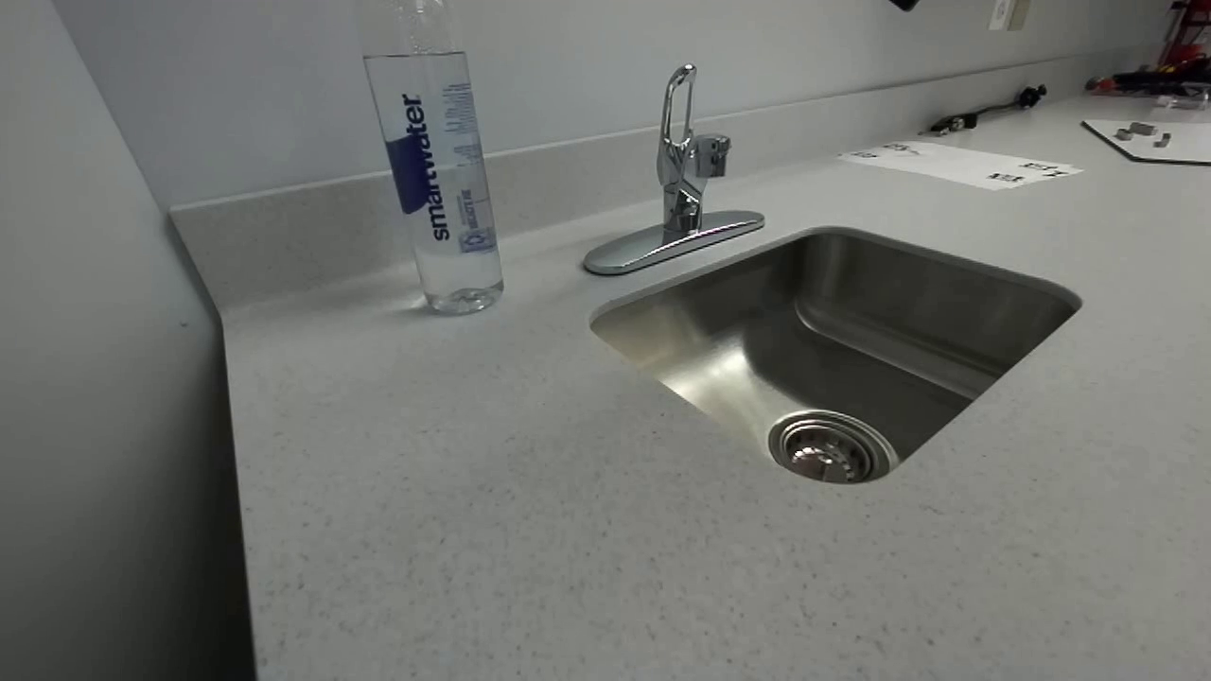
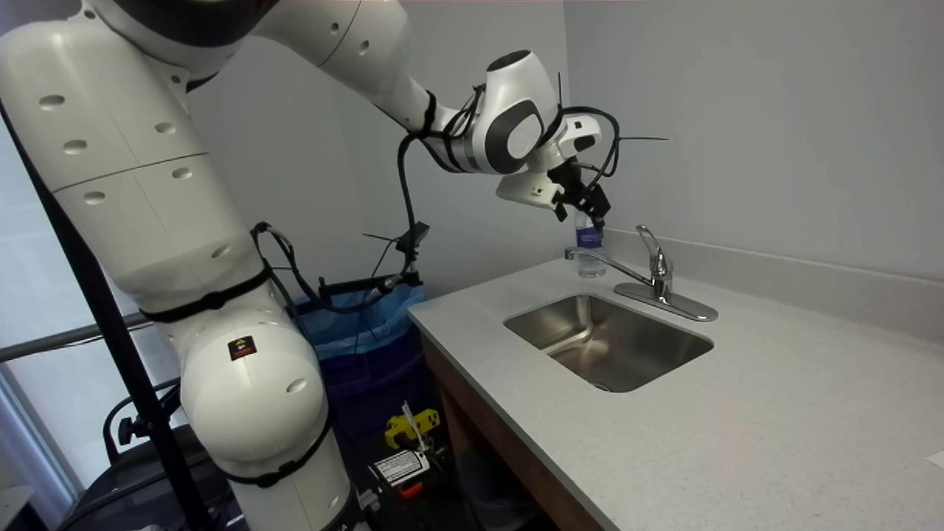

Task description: Slide the spout to the left

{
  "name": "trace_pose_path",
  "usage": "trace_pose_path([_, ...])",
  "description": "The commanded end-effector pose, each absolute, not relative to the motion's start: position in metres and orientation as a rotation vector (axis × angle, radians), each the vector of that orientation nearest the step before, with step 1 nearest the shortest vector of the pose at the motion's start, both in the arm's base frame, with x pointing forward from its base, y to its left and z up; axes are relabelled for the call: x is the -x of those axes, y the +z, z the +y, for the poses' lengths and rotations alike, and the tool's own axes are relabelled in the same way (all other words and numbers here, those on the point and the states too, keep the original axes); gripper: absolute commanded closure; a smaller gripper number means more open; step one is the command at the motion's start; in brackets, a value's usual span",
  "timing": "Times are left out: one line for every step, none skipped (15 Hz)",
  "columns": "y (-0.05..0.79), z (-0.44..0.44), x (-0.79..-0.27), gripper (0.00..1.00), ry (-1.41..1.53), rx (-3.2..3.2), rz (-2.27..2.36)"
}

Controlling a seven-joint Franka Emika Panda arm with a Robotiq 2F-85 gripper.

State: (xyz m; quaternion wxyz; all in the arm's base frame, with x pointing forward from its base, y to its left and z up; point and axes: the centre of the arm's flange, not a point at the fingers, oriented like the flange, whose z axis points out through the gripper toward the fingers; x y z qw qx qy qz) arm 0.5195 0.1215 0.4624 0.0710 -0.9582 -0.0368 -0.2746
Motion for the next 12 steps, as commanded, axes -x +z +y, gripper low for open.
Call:
trace_pose_path([0.4625, 0.1217, -0.5185, 0.0, -0.826, 2.881, -0.109])
trace_pose_path([0.4629, 0.1216, -0.518, 0.0, -0.827, 2.881, -0.109])
trace_pose_path([0.4631, 0.1216, -0.5176, 0.0, -0.827, 2.881, -0.109])
trace_pose_path([0.4631, 0.1215, -0.5172, 0.0, -0.827, 2.881, -0.108])
trace_pose_path([0.4628, 0.1214, -0.517, 0.0, -0.826, 2.881, -0.108])
trace_pose_path([0.4624, 0.1214, -0.5169, 0.0, -0.825, 2.882, -0.108])
trace_pose_path([0.4621, 0.1214, -0.5167, 0.0, -0.824, 2.882, -0.108])
trace_pose_path([0.462, 0.1213, -0.5167, 0.0, -0.824, 2.882, -0.108])
trace_pose_path([0.4619, 0.1213, -0.5166, 0.0, -0.824, 2.882, -0.108])
trace_pose_path([0.4618, 0.1213, -0.5166, 0.0, -0.823, 2.883, -0.108])
trace_pose_path([0.4618, 0.1213, -0.5166, 0.0, -0.823, 2.883, -0.108])
trace_pose_path([0.4618, 0.1213, -0.5166, 0.0, -0.823, 2.883, -0.108])
